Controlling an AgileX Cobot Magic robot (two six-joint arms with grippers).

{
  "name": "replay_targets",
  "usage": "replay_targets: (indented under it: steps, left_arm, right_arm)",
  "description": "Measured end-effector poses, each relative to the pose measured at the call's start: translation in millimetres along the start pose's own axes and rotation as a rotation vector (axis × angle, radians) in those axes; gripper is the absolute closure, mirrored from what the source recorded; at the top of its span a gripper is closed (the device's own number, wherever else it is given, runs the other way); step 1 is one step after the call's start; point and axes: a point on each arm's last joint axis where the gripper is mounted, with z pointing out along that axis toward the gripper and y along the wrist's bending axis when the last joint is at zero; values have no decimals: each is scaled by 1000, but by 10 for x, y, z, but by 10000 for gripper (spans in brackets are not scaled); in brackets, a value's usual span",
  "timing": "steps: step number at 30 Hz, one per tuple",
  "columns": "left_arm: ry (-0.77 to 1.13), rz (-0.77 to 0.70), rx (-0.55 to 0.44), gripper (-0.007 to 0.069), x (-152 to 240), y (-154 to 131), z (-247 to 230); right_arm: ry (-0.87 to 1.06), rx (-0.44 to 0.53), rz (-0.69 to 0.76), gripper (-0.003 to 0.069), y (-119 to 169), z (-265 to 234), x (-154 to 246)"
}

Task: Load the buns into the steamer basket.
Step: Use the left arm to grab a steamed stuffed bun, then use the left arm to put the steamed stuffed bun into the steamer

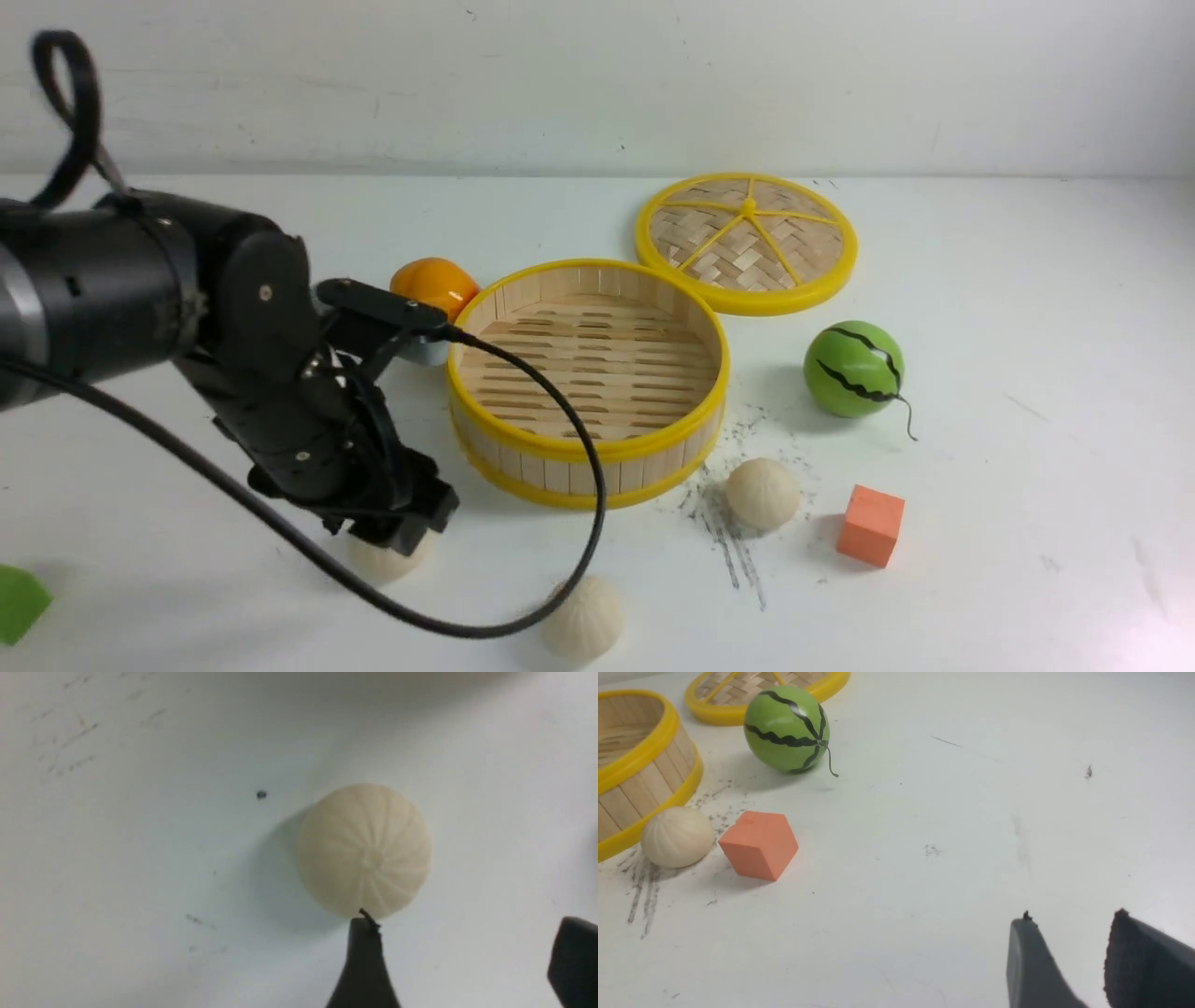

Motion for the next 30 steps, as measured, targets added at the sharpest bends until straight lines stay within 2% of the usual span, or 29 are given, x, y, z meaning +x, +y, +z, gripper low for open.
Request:
replay_targets:
  steps: [2, 5, 10, 11, 13, 14, 18, 21, 23, 25, 27, 30]
  left_arm:
    - [-8, -10, -11, 84, -31, -1, 111]
    - [5, -49, -26, 75, -49, 15, 288]
    - [36, -101, -57, 136, -42, 45, 489]
    - [41, -113, -68, 198, -39, 55, 530]
    - [36, -116, -76, 241, -43, 62, 531]
    - [29, -112, -87, 319, -54, 73, 527]
    - [14, -111, -107, 524, -175, 94, 389]
    - [-37, -124, -108, 617, -363, 98, 121]
    - [-80, -129, -103, 625, -496, 91, -63]
    - [-224, -117, -90, 625, -782, 12, -479]
    - [-261, -111, -84, 625, -853, -21, -571]
    - [-420, -89, -49, 625, -1131, -163, -816]
  right_arm:
    - [0, 0, 0, 417, 0, 0, 0]
    - [0, 0, 0, 417, 0, 0, 0]
    - [0, 0, 0, 417, 0, 0, 0]
    - [0, 0, 0, 417, 0, 0, 0]
    - [0, 0, 0, 417, 0, 0, 0]
    - [0, 0, 0, 417, 0, 0, 0]
    - [0, 0, 0, 417, 0, 0, 0]
    - [0, 0, 0, 417, 0, 0, 0]
    - [0, 0, 0, 417, 0, 0, 0]
    - [0, 0, 0, 417, 0, 0, 0]
    - [0, 0, 0, 417, 0, 0, 0]
    - [0, 0, 0, 417, 0, 0, 0]
